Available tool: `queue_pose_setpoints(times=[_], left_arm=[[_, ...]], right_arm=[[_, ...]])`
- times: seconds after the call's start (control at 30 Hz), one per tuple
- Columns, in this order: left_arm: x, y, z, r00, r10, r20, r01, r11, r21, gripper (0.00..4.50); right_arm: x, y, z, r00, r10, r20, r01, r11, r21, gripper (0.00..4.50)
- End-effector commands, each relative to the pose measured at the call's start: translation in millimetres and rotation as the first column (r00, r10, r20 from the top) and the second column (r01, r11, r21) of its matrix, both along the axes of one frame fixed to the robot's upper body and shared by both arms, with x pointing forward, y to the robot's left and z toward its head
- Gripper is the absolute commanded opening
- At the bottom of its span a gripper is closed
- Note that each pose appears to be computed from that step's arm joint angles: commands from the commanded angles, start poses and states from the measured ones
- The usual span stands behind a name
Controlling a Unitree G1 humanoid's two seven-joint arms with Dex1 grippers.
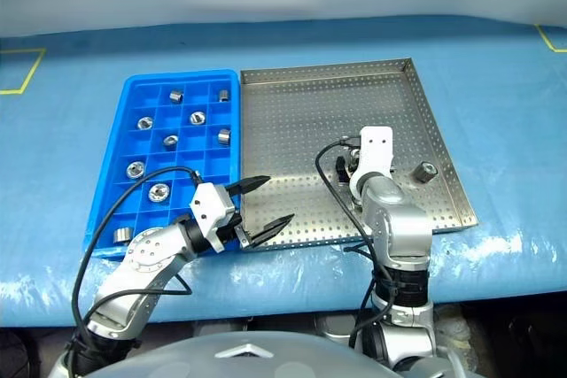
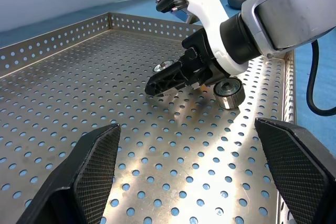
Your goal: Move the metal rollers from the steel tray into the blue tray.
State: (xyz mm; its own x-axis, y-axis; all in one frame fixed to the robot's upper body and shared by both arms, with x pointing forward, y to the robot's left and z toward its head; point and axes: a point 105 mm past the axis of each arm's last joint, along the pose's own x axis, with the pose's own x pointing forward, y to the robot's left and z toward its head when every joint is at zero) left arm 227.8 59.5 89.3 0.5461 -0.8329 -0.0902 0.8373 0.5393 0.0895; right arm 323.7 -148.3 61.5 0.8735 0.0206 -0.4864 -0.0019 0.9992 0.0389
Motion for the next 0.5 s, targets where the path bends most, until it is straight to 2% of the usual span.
queue_pose_setpoints(times=[0.03, 0.13, 0.33, 0.5], left_arm=[[-2.2, -6.6, 16.8, 0.998, -0.001, 0.067, 0.003, 1.0, -0.017, 4.5], [-0.7, -6.4, 19.9, 0.997, 0.022, 0.078, -0.019, 0.999, -0.029, 4.5], [3.5, 2.7, 28.5, 0.987, 0.118, 0.109, -0.112, 0.992, -0.059, 4.5], [1.5, 20.3, 36.2, 0.964, 0.238, 0.119, -0.23, 0.97, -0.077, 4.5]], right_arm=[[5.2, 5.5, 9.5, 0.998, 0.026, 0.051, -0.026, 1.0, -0.004, 2.54], [6.8, 11.0, 16.4, 0.996, 0.052, 0.076, -0.052, 0.999, -0.004, 1.68], [11.5, 57.5, 49.3, 0.954, 0.24, 0.182, -0.247, 0.969, 0.021, 1.68], [9.9, 112.7, 80.6, 0.847, 0.452, 0.279, -0.472, 0.882, 0.005, 1.68]])
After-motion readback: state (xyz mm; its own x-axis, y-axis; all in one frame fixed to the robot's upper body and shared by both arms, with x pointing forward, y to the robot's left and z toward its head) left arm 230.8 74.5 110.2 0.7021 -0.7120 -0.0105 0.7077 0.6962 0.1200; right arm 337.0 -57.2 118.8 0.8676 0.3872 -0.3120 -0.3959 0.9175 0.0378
